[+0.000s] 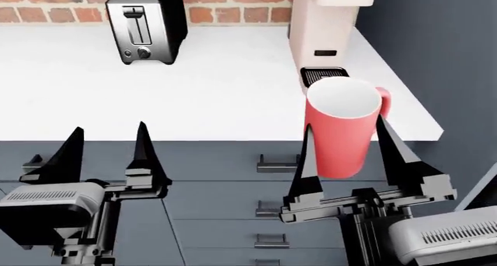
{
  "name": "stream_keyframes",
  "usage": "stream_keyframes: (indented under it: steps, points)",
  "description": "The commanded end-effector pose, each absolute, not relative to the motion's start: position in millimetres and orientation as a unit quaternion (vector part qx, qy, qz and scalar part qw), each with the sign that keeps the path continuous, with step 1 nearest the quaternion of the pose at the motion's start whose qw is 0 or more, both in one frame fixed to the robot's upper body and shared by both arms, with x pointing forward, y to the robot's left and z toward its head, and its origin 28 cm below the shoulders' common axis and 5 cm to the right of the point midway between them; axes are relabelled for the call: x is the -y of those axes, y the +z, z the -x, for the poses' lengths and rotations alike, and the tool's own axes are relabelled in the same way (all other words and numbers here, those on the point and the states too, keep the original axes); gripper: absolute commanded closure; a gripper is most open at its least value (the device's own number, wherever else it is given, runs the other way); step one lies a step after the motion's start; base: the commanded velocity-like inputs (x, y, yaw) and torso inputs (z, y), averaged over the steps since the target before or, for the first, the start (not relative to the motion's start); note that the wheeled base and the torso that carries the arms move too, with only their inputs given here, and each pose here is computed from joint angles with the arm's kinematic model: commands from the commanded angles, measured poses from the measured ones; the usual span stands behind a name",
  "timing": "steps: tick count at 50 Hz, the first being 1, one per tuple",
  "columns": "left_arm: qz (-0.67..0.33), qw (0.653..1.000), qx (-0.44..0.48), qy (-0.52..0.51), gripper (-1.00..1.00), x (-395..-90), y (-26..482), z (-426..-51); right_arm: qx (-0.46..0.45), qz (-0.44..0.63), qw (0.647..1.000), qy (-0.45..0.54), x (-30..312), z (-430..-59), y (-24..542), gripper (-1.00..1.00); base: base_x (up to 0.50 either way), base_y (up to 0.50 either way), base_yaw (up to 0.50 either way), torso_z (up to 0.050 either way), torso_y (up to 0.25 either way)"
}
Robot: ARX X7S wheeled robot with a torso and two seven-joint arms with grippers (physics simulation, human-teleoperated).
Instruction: Pick the mug from the cabinet, place it under the coffee machine dispenser, and press the start button.
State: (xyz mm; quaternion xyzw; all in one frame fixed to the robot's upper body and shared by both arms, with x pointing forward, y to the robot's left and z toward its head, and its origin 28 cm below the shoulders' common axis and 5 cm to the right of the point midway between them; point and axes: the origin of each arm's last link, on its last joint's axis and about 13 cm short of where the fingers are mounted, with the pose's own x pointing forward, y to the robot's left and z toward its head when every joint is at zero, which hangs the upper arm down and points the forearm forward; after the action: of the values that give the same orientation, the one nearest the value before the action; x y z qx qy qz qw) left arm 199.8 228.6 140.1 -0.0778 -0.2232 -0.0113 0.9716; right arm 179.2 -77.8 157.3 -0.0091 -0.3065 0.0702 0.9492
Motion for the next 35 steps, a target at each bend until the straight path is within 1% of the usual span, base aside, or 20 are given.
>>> stream_keyframes:
  steps: [1, 9, 16, 35]
  points:
    - [0.079, 0.972, 0.223, -0.012, -1.00, -228.2, 140.3, -199.9, 0.316, 0.016, 0.946, 0.066, 79.7, -179.5, 159.2, 1.00, 0.00, -0.50, 0.00, 0.000, 0.000]
    - [0.080, 0.971, 0.224, -0.012, -1.00, -228.1, 141.2, -199.5, 0.314, 0.017, 0.947, 0.066, 80.0, -180.1, 159.4, 1.00, 0.00, -0.49, 0.00, 0.001, 0.000]
    - [0.080, 0.971, 0.224, -0.013, -1.00, -227.8, 141.5, -199.7, 0.317, 0.022, 0.946, 0.065, 79.7, -180.3, 160.2, 1.00, 0.00, 0.00, 0.00, 0.000, 0.001]
    - [0.081, 0.971, 0.223, -0.012, -1.00, -228.1, 140.6, -199.6, 0.311, 0.015, 0.948, 0.061, 80.3, -181.1, 158.2, 1.00, 0.50, 0.00, 0.00, 0.000, 0.001]
